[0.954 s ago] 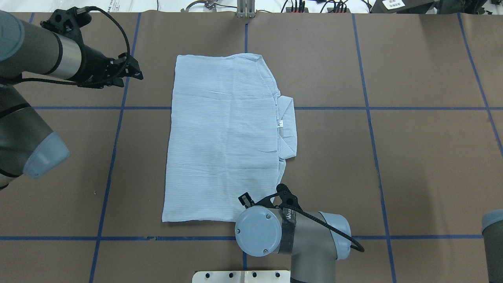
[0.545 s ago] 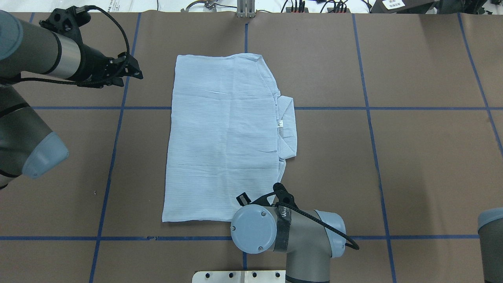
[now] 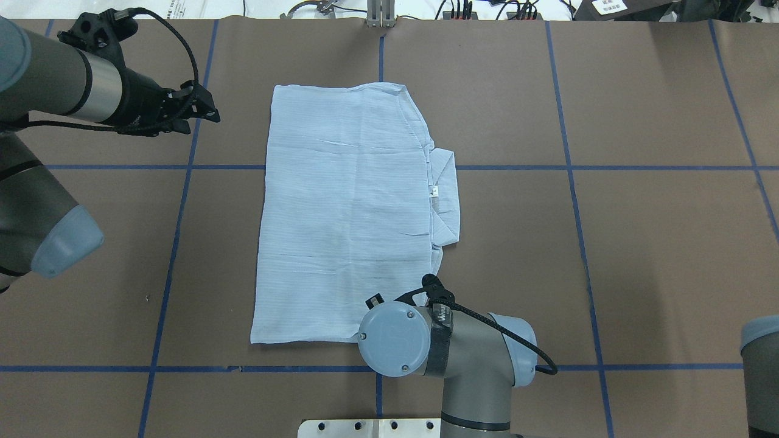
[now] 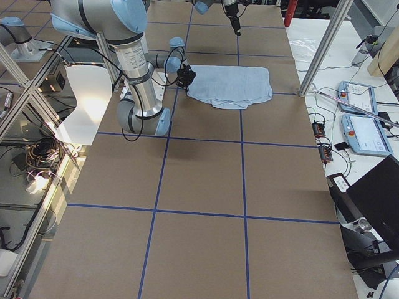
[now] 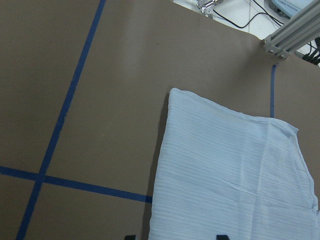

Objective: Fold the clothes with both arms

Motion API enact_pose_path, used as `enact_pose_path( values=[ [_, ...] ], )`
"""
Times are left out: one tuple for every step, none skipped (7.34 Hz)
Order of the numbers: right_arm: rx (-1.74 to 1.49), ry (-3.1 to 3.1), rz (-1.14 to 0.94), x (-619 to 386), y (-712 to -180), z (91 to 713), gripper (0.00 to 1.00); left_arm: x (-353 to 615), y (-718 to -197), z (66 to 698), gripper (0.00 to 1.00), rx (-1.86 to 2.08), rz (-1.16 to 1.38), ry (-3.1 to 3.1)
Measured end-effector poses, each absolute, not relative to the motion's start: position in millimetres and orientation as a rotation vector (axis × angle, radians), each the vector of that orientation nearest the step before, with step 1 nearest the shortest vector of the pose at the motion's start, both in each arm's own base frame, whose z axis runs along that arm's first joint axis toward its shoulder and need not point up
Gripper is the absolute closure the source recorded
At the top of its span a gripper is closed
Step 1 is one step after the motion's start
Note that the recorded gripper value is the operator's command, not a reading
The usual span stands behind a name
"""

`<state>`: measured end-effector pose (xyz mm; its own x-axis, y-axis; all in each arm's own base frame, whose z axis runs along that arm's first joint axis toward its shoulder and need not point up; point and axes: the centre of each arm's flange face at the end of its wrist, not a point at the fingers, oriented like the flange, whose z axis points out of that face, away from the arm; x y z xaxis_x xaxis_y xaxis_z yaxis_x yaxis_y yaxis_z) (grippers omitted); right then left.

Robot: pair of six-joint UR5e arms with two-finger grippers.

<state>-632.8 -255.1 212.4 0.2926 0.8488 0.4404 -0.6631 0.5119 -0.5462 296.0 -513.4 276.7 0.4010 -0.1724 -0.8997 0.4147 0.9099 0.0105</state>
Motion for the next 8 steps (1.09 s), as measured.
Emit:
enact_pose_path(
  values=[
    [-0.311, -0.768, 1.015, -629, -256, 210, 1.0, 300, -509, 273, 0.39, 0.236, -0.405, 1.11],
    [-0.325, -0.769, 1.011, -622, -255, 212, 1.0, 319, -495, 268, 0.4, 0.21, -0.446, 1.12],
    [-0.329, -0.767, 1.009, -611, -251, 221, 1.0, 356, -468, 265, 0.4, 0.167, -0.486, 1.128],
    [-0.329, -0.763, 1.007, -600, -247, 231, 1.0, 391, -438, 262, 0.4, 0.108, -0.53, 1.139],
    [-0.33, -0.756, 1.001, -593, -240, 238, 1.0, 418, -410, 259, 0.4, 0.029, -0.584, 1.15],
    [-0.333, -0.752, 0.991, -590, -232, 242, 1.0, 442, -379, 261, 0.4, -0.059, -0.646, 1.148],
    [-0.339, -0.754, 0.982, -586, -224, 242, 1.0, 464, -346, 267, 0.41, -0.129, -0.694, 1.132],
    [-0.342, -0.755, 0.976, -580, -219, 244, 1.0, 481, -313, 272, 0.41, -0.187, -0.733, 1.118]
  ],
)
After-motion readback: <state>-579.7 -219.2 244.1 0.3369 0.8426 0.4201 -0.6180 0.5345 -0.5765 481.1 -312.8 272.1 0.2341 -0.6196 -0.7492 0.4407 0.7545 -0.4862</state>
